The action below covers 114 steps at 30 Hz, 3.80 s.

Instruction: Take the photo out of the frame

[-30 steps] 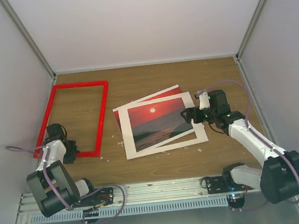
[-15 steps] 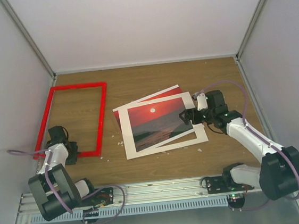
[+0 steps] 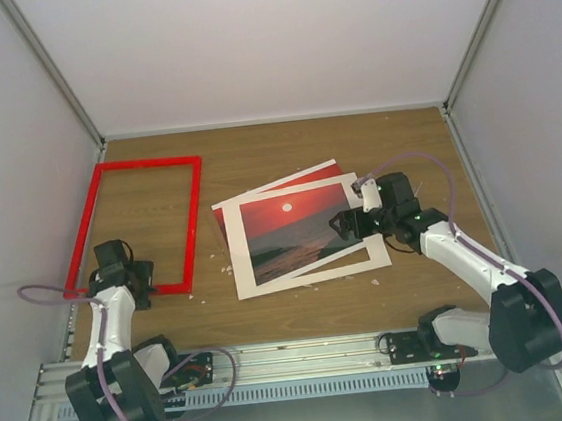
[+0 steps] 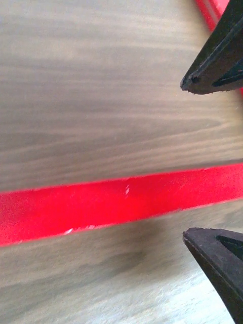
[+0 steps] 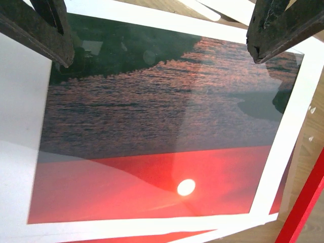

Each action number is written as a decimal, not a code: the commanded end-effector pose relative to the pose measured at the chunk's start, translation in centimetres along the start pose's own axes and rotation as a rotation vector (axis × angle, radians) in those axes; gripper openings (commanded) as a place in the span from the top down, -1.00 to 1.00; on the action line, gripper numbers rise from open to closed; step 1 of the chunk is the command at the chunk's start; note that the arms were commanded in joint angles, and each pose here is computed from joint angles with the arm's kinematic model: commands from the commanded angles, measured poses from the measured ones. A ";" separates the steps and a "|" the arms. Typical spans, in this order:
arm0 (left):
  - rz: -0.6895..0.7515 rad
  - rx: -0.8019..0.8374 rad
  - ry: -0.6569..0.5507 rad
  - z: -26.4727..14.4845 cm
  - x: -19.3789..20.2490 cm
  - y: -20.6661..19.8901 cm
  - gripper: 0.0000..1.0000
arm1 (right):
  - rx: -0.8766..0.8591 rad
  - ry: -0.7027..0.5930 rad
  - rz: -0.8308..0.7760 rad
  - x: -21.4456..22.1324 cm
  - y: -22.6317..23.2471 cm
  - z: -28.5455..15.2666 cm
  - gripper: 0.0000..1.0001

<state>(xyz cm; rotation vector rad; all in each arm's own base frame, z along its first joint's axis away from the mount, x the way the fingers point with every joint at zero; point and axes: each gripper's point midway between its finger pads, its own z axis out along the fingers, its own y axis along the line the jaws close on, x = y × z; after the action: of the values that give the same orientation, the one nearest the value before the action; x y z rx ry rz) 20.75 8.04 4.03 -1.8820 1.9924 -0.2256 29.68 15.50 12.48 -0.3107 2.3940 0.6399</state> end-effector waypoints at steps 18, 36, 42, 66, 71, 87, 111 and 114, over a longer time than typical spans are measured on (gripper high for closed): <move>0.964 0.662 0.573 -8.0 20.9 -5.7 -0.80 | -0.044 0.073 -0.134 2.3 4.1 3.4 -0.89; 0.955 0.684 0.778 -4.8 24.6 0.1 -0.69 | -0.069 0.096 -0.176 3.1 6.2 4.2 -0.89; 0.948 0.661 0.784 -4.3 24.5 0.8 -0.66 | -0.082 0.086 -0.185 3.0 6.8 4.2 -0.89; 0.919 0.798 0.828 -6.6 25.4 -1.1 0.03 | -0.169 0.098 -0.390 4.5 12.5 5.4 -0.90; 0.913 0.815 0.837 -6.8 25.6 -1.4 0.12 | -0.204 0.059 -0.482 4.7 14.2 4.9 -0.90; 0.915 0.798 0.866 -6.1 27.1 -2.3 0.48 | -0.122 0.056 -0.907 9.7 18.2 6.7 -0.85; 0.900 0.822 0.879 -7.7 28.3 -3.7 1.00 | 0.072 -0.048 -1.095 11.0 19.6 8.7 -0.74; 0.895 0.821 0.876 -7.9 28.4 -3.8 1.00 | 0.096 -0.054 -1.102 11.2 19.5 9.0 -0.71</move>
<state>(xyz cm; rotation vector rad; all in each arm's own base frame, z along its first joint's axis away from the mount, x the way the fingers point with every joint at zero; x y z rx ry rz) 19.68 -20.93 6.30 -0.3045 2.4854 -1.4682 18.00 35.04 5.70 -1.4324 1.8315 0.0458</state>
